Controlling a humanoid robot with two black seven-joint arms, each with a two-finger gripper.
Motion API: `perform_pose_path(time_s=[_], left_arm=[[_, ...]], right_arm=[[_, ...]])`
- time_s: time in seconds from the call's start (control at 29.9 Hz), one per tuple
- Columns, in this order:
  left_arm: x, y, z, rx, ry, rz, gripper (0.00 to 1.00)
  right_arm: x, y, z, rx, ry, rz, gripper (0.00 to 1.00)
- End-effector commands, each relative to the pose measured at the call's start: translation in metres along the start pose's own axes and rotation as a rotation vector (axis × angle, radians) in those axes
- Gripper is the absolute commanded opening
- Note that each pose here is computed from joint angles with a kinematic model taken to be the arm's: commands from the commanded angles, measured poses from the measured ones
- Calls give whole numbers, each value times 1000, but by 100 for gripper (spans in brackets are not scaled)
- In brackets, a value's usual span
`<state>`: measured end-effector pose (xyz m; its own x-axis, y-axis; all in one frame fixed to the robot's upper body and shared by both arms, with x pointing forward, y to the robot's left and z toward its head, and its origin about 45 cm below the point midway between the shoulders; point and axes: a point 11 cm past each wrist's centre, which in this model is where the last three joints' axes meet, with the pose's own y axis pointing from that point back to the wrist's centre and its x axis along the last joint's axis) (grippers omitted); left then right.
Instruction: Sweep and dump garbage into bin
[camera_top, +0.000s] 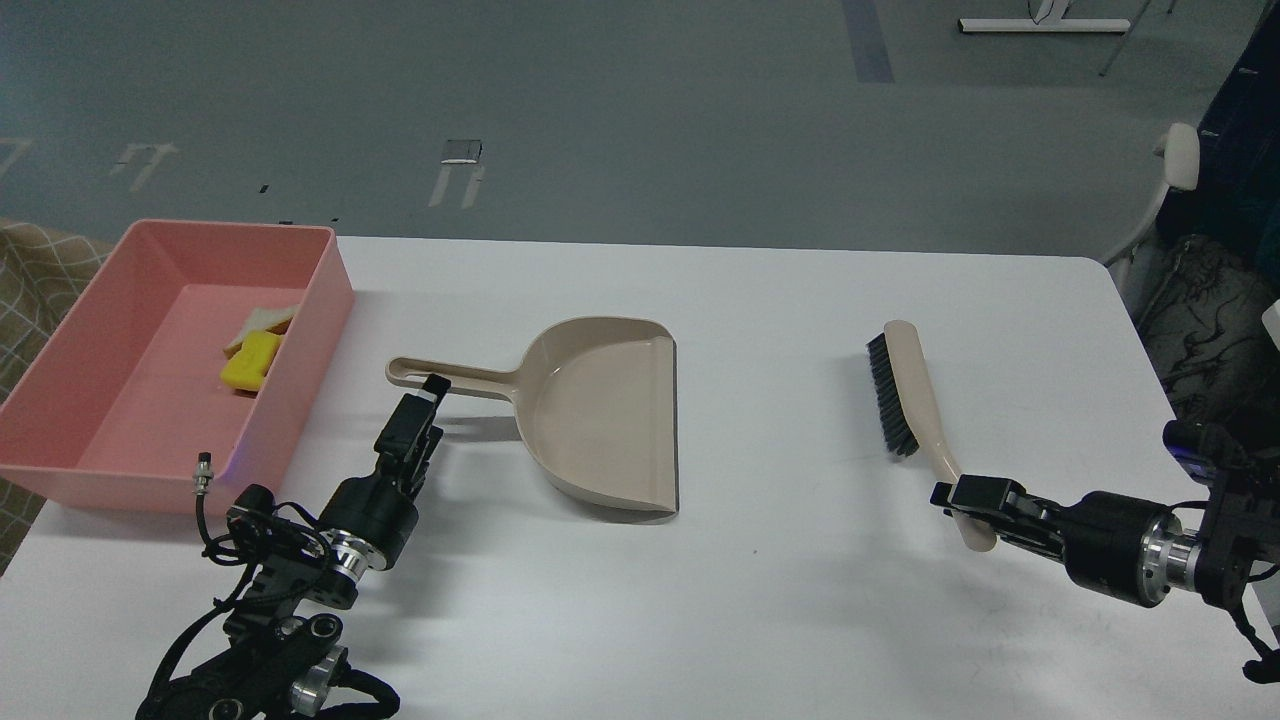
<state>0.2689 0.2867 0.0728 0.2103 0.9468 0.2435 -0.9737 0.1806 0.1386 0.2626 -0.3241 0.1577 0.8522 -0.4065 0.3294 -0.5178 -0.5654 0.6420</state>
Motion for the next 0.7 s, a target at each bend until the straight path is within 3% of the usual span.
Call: perform_pose_path(time_s=[0.0,0.07,0.2,0.27,0.43,0.67], left_arm=[[0,2,6,-17,7,-14,97],[0,3,7,-21,8,-18,97],[5,3,13,-36,-3,-23,97],[7,3,14,-39,-9,-24,97],[11,18,25,-56,-13,-78,97],[23,51,44,-68,-14,-166,97]], right_arm=[[-1,-1,1,-1,-3,-1,36],[-1,-2,0,-1,-3,-1,42],[1,0,0,-8,0,2,64],[2,1,0,-9,3,4,66],[13,17,-1,-31,41,20,86],[41,51,3,-85,73,75,94]])
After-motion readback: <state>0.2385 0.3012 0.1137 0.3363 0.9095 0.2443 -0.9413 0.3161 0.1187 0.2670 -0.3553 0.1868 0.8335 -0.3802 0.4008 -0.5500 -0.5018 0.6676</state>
